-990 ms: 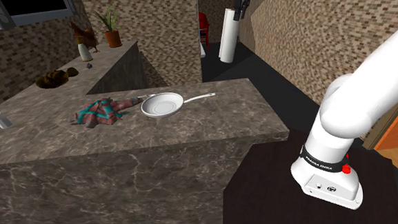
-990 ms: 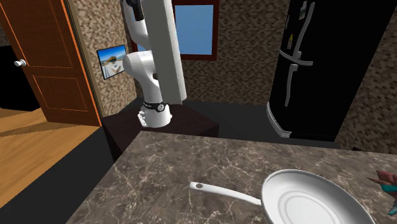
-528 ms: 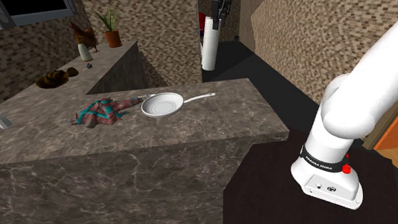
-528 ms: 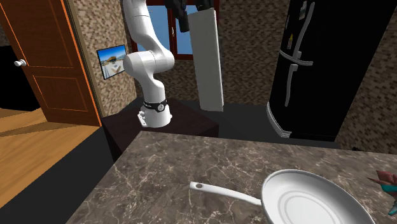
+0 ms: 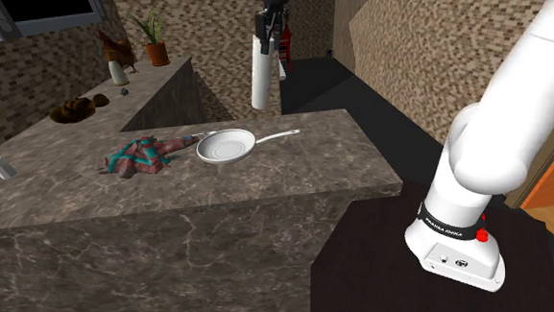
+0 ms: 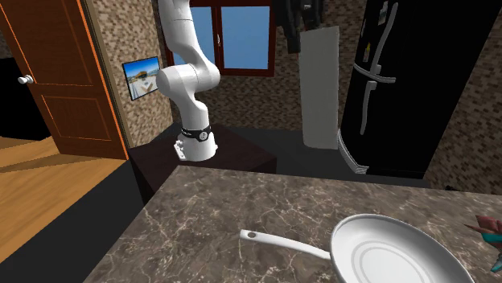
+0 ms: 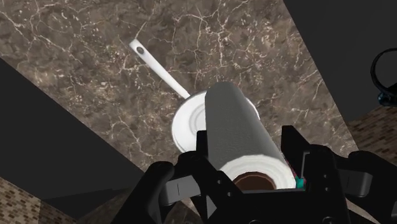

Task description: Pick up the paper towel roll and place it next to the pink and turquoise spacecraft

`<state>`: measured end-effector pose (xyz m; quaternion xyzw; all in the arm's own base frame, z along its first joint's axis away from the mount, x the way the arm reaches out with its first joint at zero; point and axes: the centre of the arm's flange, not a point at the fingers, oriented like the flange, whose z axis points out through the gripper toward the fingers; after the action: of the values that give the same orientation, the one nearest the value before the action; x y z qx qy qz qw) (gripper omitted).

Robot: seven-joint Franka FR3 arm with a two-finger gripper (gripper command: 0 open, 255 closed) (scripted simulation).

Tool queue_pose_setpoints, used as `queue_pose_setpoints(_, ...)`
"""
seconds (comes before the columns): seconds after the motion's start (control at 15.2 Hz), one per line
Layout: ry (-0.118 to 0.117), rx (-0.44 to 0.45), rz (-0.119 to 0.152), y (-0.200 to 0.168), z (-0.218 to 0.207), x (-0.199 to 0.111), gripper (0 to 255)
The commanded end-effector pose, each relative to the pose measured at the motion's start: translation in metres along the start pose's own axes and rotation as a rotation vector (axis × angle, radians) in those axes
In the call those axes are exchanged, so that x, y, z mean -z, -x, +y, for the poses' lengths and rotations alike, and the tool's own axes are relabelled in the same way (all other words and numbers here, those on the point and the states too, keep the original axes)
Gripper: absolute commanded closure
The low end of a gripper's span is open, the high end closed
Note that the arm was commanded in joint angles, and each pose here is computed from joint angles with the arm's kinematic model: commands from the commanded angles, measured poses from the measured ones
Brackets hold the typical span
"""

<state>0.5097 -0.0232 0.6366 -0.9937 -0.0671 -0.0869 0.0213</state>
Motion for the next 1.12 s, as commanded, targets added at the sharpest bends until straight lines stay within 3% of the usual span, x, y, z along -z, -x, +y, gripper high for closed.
queue_pose_setpoints(0.0,0.000,-0.001,0.000,-0.015,-0.019,-0.009,255)
queue_pose_setpoints(1.06,0.000,-0.001,0.000,-0.147,-0.168,-0.081,255)
